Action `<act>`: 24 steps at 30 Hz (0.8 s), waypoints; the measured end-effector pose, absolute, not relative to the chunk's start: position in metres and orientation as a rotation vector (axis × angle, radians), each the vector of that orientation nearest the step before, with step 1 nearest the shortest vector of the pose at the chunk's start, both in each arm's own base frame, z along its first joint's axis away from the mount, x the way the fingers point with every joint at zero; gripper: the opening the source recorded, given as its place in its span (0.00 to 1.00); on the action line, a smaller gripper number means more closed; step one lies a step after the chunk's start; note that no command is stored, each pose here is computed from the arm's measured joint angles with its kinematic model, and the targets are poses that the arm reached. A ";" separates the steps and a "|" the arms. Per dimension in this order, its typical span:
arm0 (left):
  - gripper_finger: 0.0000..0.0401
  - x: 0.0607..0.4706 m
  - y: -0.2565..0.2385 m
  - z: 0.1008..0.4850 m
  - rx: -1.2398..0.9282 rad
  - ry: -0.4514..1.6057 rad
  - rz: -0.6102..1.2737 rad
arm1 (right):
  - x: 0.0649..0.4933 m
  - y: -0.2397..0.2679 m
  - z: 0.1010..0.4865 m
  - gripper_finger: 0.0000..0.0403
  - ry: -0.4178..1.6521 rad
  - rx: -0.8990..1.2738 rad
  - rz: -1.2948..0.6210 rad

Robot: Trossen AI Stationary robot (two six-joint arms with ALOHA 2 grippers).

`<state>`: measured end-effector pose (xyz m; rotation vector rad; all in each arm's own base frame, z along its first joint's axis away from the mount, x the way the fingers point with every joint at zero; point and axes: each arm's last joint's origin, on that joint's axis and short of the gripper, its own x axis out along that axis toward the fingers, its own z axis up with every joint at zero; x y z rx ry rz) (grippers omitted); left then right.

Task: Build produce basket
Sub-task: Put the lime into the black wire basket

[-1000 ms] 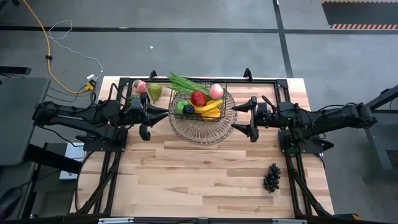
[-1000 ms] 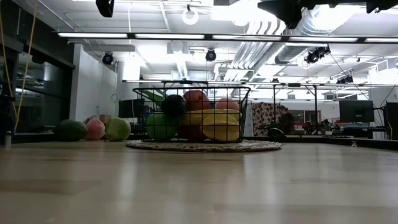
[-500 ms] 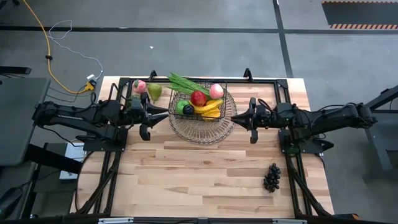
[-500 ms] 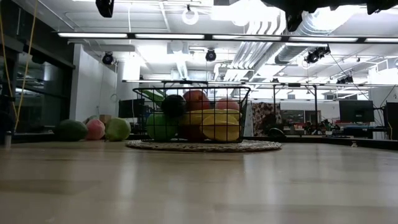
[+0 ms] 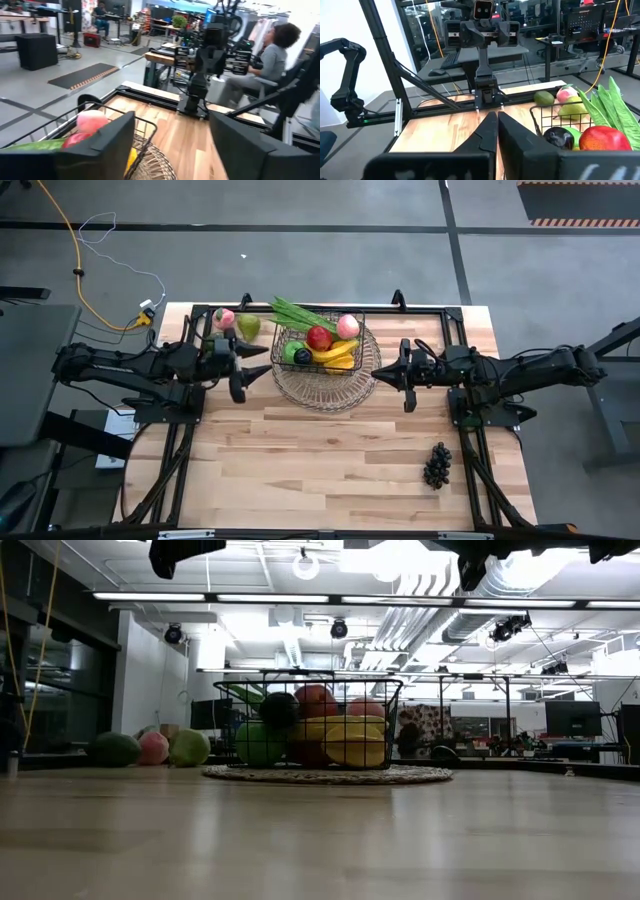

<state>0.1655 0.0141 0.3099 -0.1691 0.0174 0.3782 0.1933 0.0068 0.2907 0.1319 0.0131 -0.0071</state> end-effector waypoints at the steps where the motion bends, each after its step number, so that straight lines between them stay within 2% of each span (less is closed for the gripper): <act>1: 0.65 0.165 0.014 0.310 -0.170 0.016 0.389 | 0.193 0.007 0.291 0.01 0.013 0.132 -0.007; 5: 0.79 0.165 0.015 0.310 -0.172 0.013 0.415 | 0.193 0.007 0.291 0.01 0.013 0.133 -0.007; 10: 0.88 0.165 0.015 0.310 -0.179 0.012 0.415 | 0.193 0.007 0.291 0.00 0.013 0.140 -0.007; 24: 0.90 0.165 0.015 0.308 -0.166 0.033 0.401 | 0.193 0.007 0.291 0.00 0.013 0.141 -0.007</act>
